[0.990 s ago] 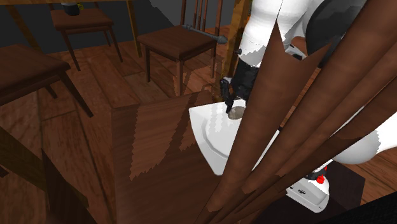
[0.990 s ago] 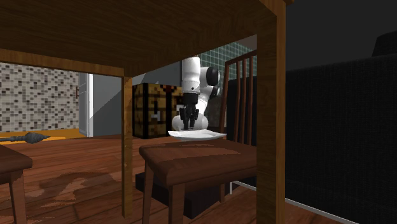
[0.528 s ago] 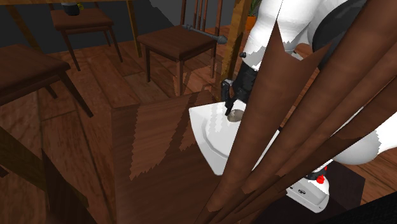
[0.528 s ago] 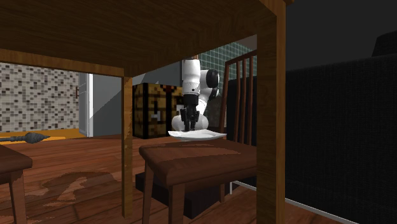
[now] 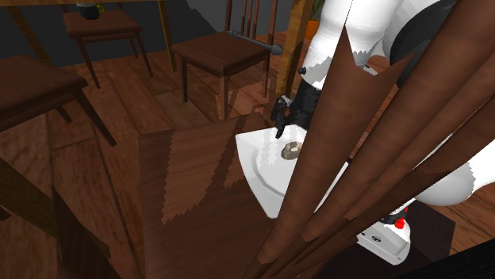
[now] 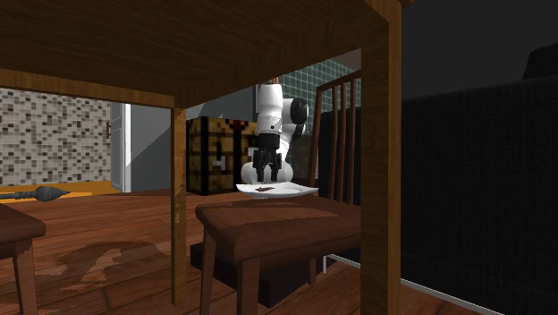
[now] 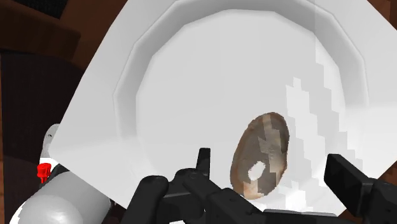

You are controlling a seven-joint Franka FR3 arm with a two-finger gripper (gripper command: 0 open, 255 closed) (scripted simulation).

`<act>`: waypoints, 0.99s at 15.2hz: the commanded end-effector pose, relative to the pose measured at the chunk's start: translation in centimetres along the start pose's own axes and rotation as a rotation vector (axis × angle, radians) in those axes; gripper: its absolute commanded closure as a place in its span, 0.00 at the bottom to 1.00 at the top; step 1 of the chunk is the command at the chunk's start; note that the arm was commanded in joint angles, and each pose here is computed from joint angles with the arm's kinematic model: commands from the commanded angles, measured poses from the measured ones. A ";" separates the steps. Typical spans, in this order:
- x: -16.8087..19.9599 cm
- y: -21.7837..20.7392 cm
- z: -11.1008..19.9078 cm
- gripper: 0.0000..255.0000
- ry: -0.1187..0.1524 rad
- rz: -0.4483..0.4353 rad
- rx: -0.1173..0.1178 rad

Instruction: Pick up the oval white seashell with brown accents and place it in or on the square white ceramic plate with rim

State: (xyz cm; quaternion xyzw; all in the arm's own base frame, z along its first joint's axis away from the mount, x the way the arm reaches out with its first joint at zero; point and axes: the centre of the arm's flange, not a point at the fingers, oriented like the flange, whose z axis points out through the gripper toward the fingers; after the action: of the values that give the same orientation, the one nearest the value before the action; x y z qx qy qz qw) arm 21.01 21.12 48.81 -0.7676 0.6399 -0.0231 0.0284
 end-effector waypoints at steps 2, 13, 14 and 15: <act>-5.1 3.1 -0.5 0.00 0.061 -0.130 0.054; -4.3 3.0 -4.8 0.00 0.063 -0.129 0.053; -4.3 3.0 -4.8 0.00 0.063 -0.129 0.053; -4.3 3.0 -4.8 0.00 0.063 -0.129 0.053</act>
State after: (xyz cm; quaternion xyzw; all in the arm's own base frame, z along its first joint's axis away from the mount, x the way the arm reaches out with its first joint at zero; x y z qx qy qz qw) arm 22.02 19.85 51.92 -0.7582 0.6365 -0.1367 -0.0348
